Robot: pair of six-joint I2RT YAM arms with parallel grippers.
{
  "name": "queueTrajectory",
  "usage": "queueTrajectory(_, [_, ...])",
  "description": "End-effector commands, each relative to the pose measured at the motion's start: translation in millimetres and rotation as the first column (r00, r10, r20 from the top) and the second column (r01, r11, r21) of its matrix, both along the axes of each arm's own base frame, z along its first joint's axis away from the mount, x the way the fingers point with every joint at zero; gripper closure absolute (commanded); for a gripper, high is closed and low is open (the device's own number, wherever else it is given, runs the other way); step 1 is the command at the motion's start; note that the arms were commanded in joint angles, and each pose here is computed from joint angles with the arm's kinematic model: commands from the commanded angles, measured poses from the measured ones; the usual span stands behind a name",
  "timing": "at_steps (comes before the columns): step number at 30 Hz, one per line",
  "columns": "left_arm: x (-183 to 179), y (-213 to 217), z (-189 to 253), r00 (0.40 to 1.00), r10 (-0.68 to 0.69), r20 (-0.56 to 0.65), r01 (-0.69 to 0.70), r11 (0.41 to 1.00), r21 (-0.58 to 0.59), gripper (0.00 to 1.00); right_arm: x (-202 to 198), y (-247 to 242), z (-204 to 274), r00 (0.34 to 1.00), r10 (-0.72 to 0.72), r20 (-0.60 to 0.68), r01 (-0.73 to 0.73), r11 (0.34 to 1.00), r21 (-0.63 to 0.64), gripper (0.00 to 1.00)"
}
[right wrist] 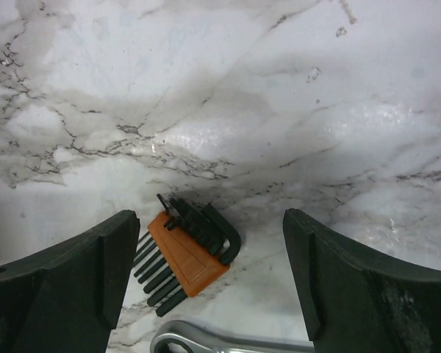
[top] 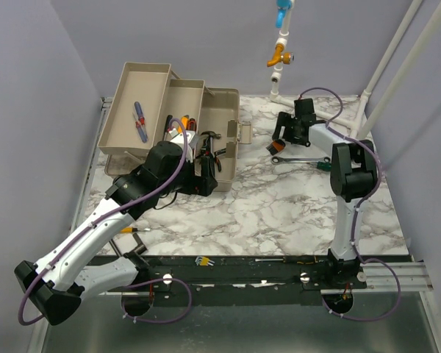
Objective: Pack the tool kit
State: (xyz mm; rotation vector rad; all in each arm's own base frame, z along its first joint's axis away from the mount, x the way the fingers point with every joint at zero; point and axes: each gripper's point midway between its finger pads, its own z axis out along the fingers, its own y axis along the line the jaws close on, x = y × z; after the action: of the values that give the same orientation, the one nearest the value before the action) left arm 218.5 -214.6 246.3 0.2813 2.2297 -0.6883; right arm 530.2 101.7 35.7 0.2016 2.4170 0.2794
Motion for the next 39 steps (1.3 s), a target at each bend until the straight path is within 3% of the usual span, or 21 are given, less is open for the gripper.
queueTrajectory(1, [3,8,6,0.999,0.023,0.045,-0.024,0.999,0.024,0.12,5,-2,-19,1.0,0.018,-0.026,-0.02,0.998,-0.061,0.17])
queueTrajectory(13, [2,10,1,0.999,0.023,0.039,-0.025,0.999,0.034,0.12,-16,3,-39,0.993,0.063,-0.096,-0.088,0.957,-0.278,0.4])
queueTrajectory(23, [-2,12,-1,0.999,0.024,0.039,-0.025,0.999,0.024,0.12,-35,9,-22,0.992,0.093,-0.084,-0.11,0.966,-0.233,0.85])
queueTrajectory(26, [-4,15,0,0.999,0.028,0.042,-0.029,0.999,0.026,0.12,-40,7,-13,0.994,0.08,-0.068,-0.093,0.97,-0.227,0.94])
queueTrajectory(39, [-10,18,1,0.998,0.03,0.049,-0.031,1.0,0.003,0.12,-58,26,63,0.99,0.125,0.06,-0.119,0.989,-0.092,0.99])
